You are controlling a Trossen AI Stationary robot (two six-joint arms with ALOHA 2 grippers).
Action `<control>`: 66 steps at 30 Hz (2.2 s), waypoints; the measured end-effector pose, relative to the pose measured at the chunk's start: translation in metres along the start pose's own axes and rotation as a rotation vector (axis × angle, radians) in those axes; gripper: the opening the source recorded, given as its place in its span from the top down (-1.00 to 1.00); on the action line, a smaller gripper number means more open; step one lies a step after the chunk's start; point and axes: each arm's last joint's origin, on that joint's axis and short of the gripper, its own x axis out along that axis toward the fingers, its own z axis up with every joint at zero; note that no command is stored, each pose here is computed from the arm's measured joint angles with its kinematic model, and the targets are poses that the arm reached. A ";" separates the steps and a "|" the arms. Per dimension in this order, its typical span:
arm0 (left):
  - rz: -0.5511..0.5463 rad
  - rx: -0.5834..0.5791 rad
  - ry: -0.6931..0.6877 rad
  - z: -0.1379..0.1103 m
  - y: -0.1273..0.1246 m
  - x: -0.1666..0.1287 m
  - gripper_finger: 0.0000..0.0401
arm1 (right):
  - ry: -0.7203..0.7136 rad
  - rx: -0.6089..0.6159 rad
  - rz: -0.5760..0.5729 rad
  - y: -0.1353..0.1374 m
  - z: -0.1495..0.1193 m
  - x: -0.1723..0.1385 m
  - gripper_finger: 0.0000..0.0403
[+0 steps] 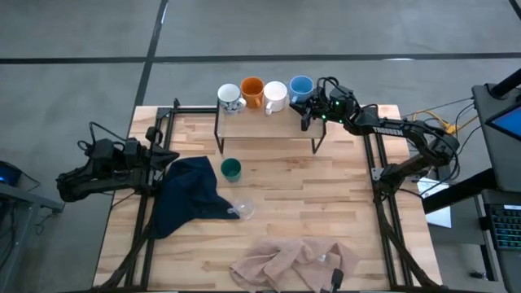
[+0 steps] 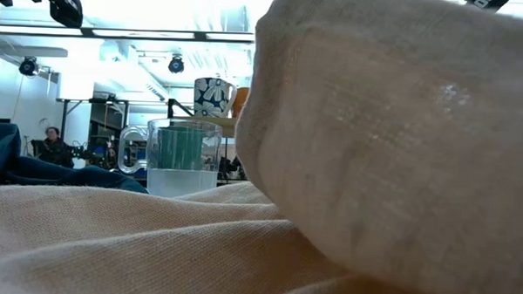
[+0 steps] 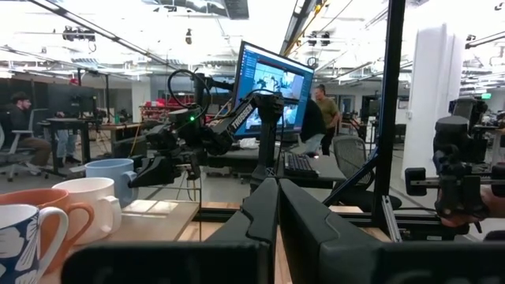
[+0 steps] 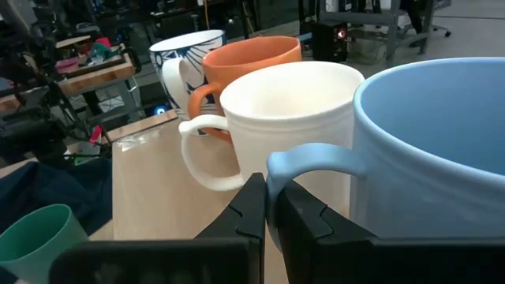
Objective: Stack small to large cups/mugs on shelf
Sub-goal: Put the blue mug on the shelf
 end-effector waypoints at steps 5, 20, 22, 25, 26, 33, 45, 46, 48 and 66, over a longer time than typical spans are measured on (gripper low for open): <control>0.000 0.000 0.000 0.000 0.000 0.000 1.00 | 0.001 0.012 -0.022 0.002 -0.001 0.001 0.94; 0.000 0.000 0.000 0.000 0.000 0.000 1.00 | 0.019 0.028 -0.050 0.007 -0.005 0.002 0.94; 0.000 0.000 0.000 0.000 0.000 0.000 1.00 | 0.022 0.034 -0.053 0.008 -0.006 0.002 0.94; 0.000 0.000 0.000 0.000 0.000 0.000 1.00 | 0.027 0.040 -0.066 0.009 -0.010 0.002 0.94; 0.000 0.000 0.000 0.000 0.000 0.000 1.00 | 0.026 0.040 -0.066 0.009 -0.010 0.002 0.94; 0.000 0.000 0.000 0.000 0.000 0.000 1.00 | 0.019 0.063 -0.062 0.010 -0.014 0.000 0.94; 0.000 0.000 0.000 0.000 0.000 0.000 1.00 | 0.030 0.067 -0.038 0.018 -0.016 0.002 0.94; 0.000 0.000 0.000 0.000 0.000 0.000 1.00 | 0.030 0.067 -0.037 0.018 -0.016 0.002 0.94; 0.000 0.000 0.000 0.000 0.000 0.000 1.00 | 0.031 0.067 -0.037 0.018 -0.016 0.002 0.94; -0.001 0.000 0.000 0.000 0.000 0.000 1.00 | 0.041 0.060 -0.037 0.018 -0.018 0.002 0.93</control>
